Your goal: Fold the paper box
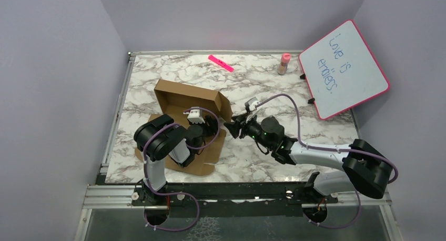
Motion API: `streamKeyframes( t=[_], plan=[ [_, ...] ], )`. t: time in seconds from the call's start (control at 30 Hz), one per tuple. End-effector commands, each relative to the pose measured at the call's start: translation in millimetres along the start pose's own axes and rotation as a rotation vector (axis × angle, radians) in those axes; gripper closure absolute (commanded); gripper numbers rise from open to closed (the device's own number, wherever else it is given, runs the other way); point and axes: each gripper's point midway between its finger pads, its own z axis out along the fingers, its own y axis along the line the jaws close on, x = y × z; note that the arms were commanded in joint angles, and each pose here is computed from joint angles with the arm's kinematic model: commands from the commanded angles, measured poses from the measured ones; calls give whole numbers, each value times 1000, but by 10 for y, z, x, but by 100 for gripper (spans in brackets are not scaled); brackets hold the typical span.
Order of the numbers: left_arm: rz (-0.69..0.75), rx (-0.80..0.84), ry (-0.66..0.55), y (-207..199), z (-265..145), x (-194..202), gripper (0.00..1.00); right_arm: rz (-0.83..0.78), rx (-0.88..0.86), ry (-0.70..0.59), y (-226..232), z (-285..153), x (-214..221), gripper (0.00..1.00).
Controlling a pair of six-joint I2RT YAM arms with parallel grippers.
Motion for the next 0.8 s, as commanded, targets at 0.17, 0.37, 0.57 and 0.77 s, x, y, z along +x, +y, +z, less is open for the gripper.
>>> streamKeyframes(
  t=[0.17,0.37,0.57,0.77],
  plan=[
    [22,-14,123,123,-116,337,40,-127,184,-68,-373,-216,-233,50],
    [22,-14,122,123,-119,332,40,-114,311,-114,-655,-424,-257,50],
    [20,-14,123,124,-120,336,39,-56,410,-118,-985,-491,-194,48],
    [20,-12,125,122,-124,341,39,-44,348,48,-1046,-135,263,49]
  ],
)
